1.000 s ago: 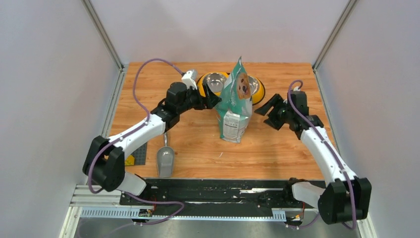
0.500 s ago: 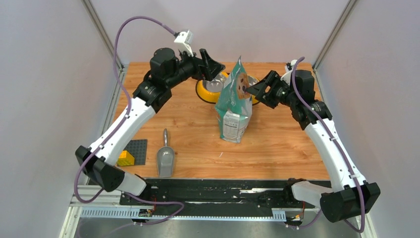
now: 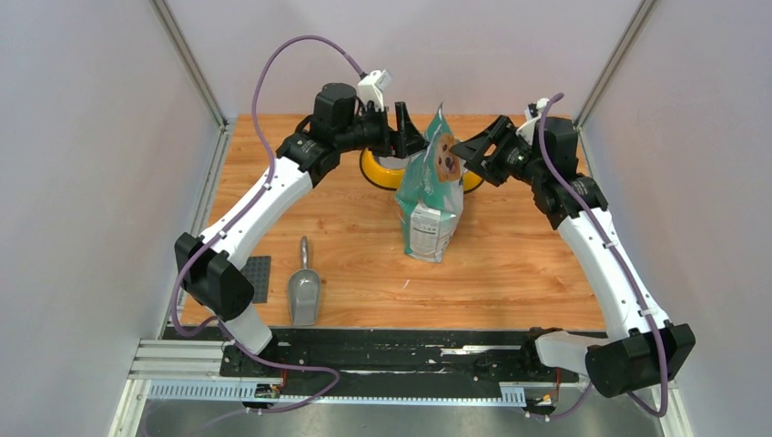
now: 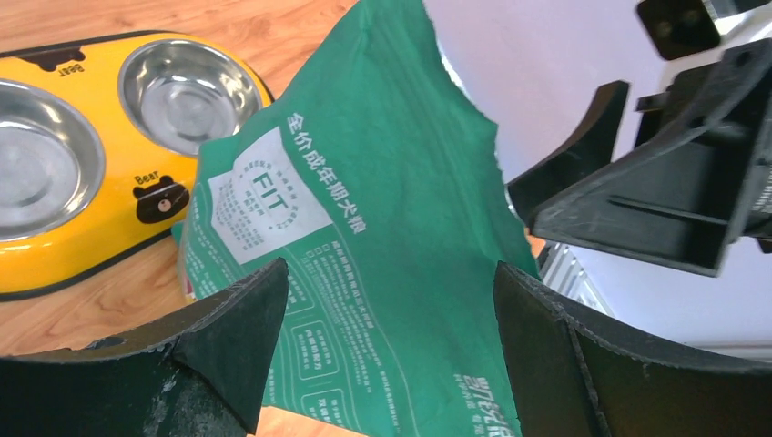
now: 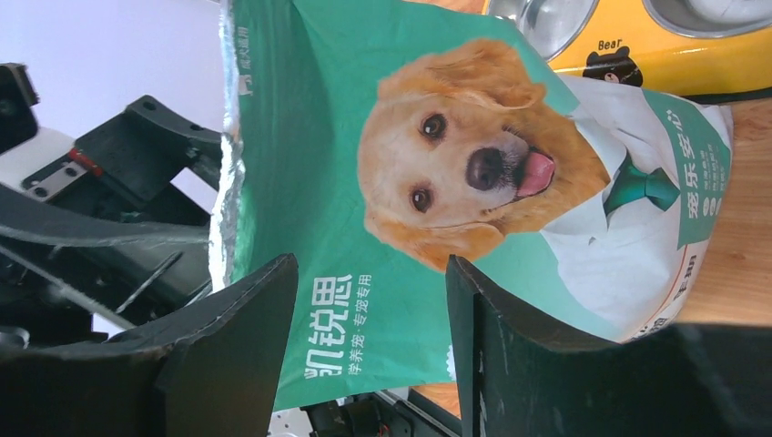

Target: Serve the pet food

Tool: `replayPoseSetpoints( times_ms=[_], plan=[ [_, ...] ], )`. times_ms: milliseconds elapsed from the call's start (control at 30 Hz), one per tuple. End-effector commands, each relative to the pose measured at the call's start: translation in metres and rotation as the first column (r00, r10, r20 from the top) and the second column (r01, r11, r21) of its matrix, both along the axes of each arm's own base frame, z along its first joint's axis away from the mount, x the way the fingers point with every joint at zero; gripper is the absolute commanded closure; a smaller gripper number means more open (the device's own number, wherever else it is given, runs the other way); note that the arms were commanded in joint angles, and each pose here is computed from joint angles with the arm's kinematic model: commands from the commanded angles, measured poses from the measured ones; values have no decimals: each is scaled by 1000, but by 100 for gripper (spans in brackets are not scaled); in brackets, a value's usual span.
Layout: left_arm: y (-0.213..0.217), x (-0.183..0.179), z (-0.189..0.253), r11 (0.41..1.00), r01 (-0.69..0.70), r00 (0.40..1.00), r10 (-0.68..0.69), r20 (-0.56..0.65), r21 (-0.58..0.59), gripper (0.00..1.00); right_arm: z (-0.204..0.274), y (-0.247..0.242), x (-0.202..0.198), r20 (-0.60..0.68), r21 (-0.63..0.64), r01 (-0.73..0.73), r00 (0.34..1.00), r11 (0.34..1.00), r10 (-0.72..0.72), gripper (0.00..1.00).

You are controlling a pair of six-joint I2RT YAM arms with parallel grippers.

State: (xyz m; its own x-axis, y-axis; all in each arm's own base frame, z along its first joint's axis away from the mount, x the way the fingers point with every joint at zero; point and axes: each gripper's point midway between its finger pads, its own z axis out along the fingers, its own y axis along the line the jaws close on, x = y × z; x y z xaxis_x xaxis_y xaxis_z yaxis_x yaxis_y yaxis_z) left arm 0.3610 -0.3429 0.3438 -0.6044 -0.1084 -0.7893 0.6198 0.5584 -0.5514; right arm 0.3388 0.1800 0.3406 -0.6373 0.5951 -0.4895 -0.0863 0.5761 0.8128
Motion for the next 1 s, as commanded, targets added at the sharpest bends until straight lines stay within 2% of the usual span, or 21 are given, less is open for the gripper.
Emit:
replayPoseSetpoints(
  times_ms=[0, 100, 233, 533, 767, 967],
  plan=[
    [-2, -12, 52, 995, 28, 996, -19, 84, -97, 10, 22, 5, 8, 49, 36, 2, 999, 999, -4, 41],
    [5, -13, 72, 992, -8, 991, 24, 128, -129, 9, 20, 6, 11, 42, 33, 0, 999, 999, -2, 44],
    [5, -16, 83, 988, 7, 989, 16, 148, -151, 10, 20, 13, 12, 47, 34, -19, 999, 999, 18, 44],
    [-10, -20, 70, 988, 62, 994, -48, 100, -144, 29, 23, 17, 13, 55, 37, -25, 998, 999, 23, 44],
    [-18, -21, 71, 985, 82, 994, -70, 84, -148, 34, 26, 18, 15, 64, 36, -27, 998, 999, 24, 44],
    [-16, -13, 53, 996, 29, 999, -27, 28, -84, 42, 28, 19, 16, 70, 35, -29, 997, 999, 27, 44]
  ],
)
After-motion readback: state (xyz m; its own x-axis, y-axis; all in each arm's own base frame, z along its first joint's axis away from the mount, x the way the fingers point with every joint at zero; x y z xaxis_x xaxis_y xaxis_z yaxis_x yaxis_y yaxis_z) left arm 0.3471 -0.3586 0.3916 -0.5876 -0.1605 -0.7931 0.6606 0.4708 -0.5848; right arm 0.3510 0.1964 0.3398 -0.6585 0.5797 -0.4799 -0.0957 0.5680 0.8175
